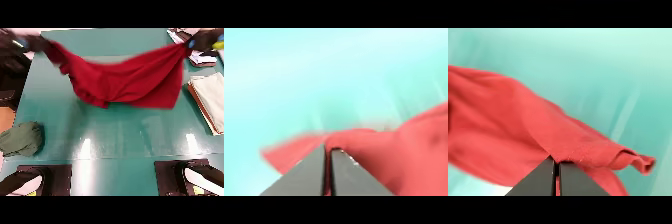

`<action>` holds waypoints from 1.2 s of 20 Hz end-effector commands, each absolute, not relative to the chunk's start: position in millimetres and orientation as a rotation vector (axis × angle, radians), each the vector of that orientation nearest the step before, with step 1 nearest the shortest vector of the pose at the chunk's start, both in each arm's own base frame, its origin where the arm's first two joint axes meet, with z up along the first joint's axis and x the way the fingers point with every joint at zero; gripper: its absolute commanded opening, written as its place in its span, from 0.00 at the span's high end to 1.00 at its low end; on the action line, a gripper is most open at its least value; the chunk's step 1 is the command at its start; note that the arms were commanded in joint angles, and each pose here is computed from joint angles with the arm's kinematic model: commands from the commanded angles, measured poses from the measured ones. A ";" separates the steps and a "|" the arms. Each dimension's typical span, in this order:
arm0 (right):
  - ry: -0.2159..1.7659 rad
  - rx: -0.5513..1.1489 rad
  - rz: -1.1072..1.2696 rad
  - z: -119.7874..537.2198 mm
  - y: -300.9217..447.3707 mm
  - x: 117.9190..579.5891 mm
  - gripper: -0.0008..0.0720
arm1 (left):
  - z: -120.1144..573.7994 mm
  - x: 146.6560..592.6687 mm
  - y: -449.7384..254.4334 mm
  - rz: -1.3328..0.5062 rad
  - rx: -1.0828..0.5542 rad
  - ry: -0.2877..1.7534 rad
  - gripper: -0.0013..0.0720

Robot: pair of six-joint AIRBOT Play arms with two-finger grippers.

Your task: Fold the shirts.

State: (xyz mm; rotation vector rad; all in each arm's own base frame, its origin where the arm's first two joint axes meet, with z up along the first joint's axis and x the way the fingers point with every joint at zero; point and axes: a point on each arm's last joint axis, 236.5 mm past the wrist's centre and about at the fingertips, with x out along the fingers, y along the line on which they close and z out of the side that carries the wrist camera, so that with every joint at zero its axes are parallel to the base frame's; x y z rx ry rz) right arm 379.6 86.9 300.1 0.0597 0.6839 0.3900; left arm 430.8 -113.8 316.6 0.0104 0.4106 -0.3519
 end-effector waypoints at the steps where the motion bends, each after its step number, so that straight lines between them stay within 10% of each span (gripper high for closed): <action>1: 0.448 -0.004 0.382 396.2 84.5 343.1 0.97 | 505.1 315.8 -78.9 -0.279 0.062 -0.043 0.93; 6: 0.260 -0.083 0.185 459.5 40.3 277.0 0.97 | 602.2 199.2 -60.3 -0.261 0.072 -0.346 0.93; 10: 0.295 -0.074 0.110 453.6 22.8 258.0 0.97 | 623.6 191.0 -49.5 -0.208 0.104 -0.430 0.93; 16: 0.628 -0.052 0.124 368.0 23.3 321.6 0.97 | 491.7 362.1 -55.4 -0.157 0.180 0.047 0.93; 24: 1.209 -0.022 0.143 158.3 21.9 443.8 0.97 | 141.5 561.9 -116.7 -0.279 0.042 0.804 0.93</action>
